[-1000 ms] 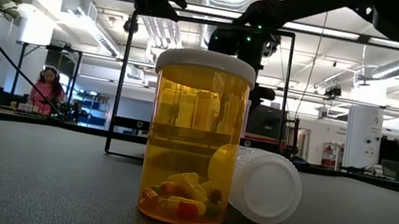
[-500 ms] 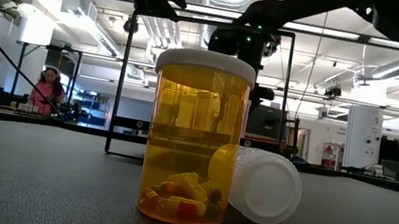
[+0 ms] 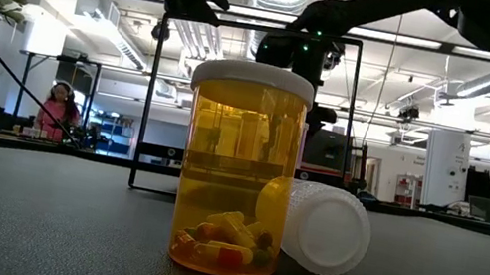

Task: Pick and place medicine bottles onto shelf by color
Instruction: Put the top orange pill bottle on the shelf aligned with the other orange pill bottle, then put the blue pill bottle on the shelf aligned with the other blue pill bottle

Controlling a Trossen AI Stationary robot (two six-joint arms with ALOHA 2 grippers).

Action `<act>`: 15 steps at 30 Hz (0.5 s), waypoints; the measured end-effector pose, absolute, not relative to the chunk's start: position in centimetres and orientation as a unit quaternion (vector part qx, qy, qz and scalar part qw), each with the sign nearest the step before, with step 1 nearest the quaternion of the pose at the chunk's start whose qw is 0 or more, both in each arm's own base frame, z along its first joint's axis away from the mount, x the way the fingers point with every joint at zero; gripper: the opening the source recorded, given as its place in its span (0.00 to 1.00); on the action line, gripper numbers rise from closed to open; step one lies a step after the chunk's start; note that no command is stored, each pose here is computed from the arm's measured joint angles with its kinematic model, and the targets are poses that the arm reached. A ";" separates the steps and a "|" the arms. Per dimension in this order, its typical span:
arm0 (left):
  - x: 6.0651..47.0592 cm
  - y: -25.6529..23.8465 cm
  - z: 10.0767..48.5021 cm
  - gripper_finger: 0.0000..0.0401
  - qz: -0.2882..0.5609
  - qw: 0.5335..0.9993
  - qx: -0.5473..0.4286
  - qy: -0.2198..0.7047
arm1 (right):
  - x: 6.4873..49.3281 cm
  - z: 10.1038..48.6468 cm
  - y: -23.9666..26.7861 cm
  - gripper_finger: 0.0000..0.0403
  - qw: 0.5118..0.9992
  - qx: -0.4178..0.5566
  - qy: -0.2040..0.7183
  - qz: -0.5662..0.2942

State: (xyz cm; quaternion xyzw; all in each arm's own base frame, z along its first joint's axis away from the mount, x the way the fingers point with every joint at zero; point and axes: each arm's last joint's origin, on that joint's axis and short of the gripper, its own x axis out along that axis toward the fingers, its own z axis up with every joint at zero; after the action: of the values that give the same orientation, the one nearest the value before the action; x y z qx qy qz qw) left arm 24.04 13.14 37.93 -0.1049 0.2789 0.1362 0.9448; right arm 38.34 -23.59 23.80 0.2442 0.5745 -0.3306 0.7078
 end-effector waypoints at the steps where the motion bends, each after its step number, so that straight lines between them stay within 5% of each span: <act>1: 24.0 13.1 37.9 0.60 0.136 0.945 -0.105 0.279 | 38.3 23.9 -23.6 0.69 0.708 0.244 0.574 -0.331; 15: 24.1 13.1 38.0 0.60 0.140 0.944 -0.119 0.274 | 36.2 31.0 -20.6 0.68 0.734 0.211 0.570 -0.302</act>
State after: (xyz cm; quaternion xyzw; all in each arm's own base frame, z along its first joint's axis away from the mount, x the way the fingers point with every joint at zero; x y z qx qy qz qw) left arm 24.08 13.15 37.99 -0.1189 0.2738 0.1405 0.9440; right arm 36.15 -20.58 31.03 0.2108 0.5703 -0.3025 0.7340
